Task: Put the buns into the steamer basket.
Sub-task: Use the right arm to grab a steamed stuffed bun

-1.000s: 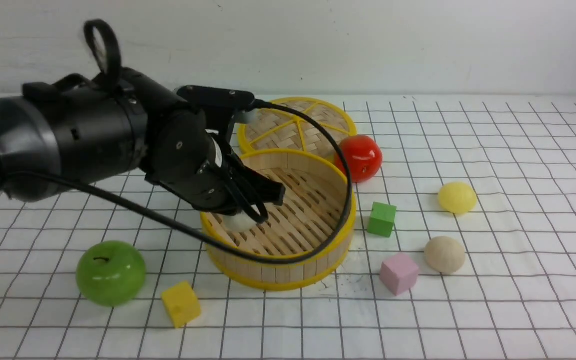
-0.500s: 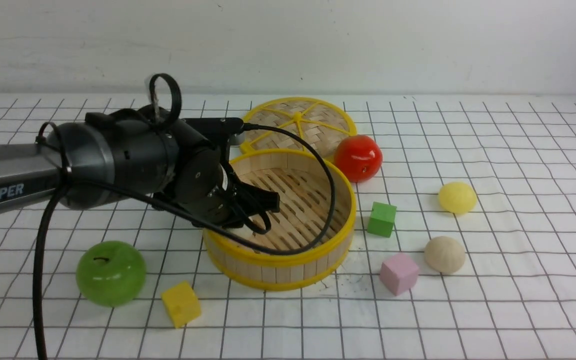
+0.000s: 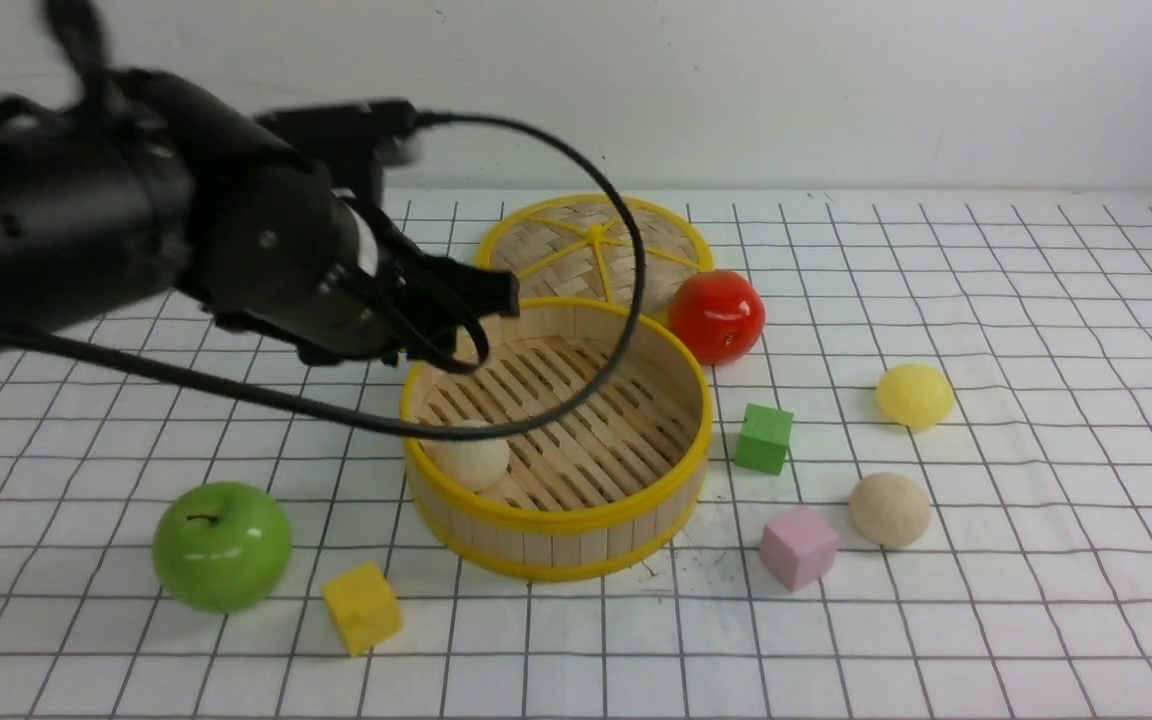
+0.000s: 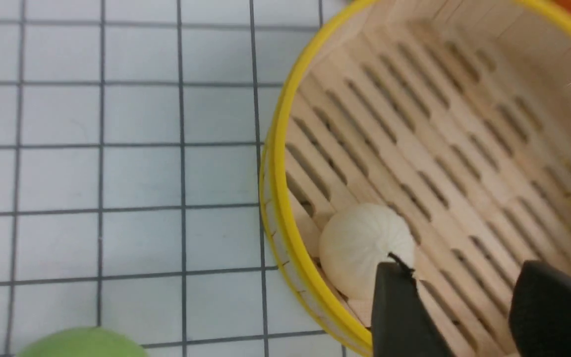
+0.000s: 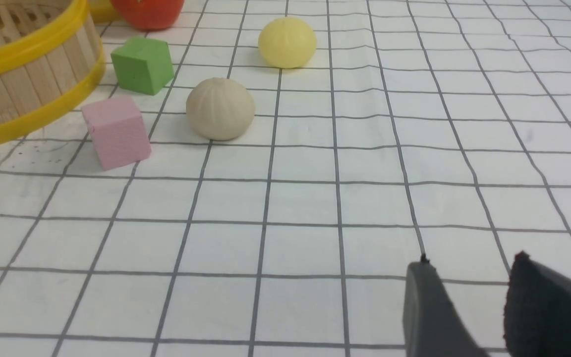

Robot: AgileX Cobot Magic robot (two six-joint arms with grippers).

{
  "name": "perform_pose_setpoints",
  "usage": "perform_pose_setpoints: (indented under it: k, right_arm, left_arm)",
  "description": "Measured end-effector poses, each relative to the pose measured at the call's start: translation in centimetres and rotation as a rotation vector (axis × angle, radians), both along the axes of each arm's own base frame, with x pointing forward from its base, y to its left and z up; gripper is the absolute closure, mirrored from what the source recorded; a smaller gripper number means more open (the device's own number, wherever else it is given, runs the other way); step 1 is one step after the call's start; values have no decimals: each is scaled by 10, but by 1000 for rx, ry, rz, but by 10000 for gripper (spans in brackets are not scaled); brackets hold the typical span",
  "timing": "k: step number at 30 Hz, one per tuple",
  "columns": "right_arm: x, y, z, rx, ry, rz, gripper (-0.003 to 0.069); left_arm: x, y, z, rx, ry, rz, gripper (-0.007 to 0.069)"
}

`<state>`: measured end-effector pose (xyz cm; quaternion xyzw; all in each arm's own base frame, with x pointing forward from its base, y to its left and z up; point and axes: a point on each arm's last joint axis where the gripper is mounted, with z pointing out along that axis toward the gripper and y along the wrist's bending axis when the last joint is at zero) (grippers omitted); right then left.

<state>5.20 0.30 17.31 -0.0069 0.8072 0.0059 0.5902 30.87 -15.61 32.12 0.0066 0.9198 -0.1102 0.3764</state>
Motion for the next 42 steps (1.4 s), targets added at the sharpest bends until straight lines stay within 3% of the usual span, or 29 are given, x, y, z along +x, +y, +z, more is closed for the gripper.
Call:
perform_pose_setpoints:
  k: [2, 7, 15, 27, 42]
  right_arm:
    - [0, 0, 0, 0, 0, 0, 420]
    - [0, 0, 0, 0, 0, 0, 420]
    - [0, 0, 0, 0, 0, 0, 420]
    - [0, 0, 0, -1, 0, 0, 420]
    - [0, 0, 0, -1, 0, 0, 420]
  left_arm:
    - [-28, 17, 39, -32, -62, 17, 346]
    - [-90, 55, 89, -51, -86, 72, 449]
    - [-183, 104, 97, -54, -91, 35, 634]
    - [-265, 141, 60, -220, -305, -52, 638]
    - [-271, 144, 59, -233, -324, -54, 638]
